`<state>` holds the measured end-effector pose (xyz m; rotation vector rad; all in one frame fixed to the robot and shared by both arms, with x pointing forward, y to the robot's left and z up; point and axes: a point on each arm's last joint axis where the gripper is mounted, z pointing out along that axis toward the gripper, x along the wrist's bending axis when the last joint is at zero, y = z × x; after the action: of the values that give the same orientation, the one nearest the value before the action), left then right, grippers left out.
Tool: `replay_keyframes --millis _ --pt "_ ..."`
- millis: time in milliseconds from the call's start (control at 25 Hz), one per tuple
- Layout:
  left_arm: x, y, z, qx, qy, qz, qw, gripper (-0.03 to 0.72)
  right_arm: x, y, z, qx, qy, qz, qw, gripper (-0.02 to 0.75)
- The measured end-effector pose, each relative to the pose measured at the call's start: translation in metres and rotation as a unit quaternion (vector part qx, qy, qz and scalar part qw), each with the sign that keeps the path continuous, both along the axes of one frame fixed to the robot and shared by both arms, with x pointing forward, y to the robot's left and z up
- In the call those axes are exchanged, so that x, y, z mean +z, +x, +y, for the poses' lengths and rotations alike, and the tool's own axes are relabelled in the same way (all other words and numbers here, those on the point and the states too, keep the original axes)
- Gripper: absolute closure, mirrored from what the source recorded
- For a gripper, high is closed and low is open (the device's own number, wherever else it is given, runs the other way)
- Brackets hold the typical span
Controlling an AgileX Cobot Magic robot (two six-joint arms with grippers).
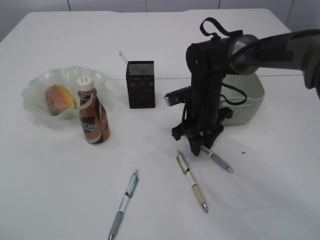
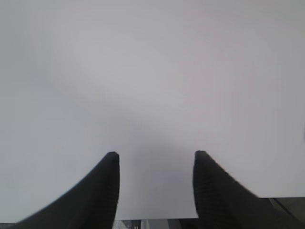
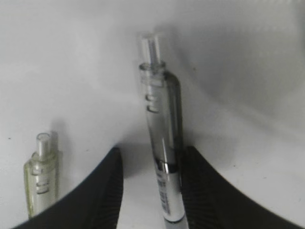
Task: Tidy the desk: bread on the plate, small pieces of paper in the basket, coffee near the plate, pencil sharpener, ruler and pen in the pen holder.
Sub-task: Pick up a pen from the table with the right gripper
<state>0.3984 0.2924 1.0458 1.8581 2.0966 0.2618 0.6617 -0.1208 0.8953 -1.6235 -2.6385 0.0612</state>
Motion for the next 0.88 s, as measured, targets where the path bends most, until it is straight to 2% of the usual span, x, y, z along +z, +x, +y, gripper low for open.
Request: replay_keyframes --millis 360,640,880 --pt "0.000 0.000 0.000 0.000 0.000 0.000 1.000 0.318 0.000 -0.001 0.000 0.009 0.000 0.003 1.000 0.643" --pt "0.000 0.000 0.000 0.000 0.000 0.000 1.000 0.318 0.007 -0.001 0.000 0.011 0.006 -0.003 1.000 0.659" --pt "0.000 0.000 0.000 0.000 0.000 0.000 1.000 0.318 0.051 -0.005 0.002 0.017 0.040 -0.040 0.998 0.659"
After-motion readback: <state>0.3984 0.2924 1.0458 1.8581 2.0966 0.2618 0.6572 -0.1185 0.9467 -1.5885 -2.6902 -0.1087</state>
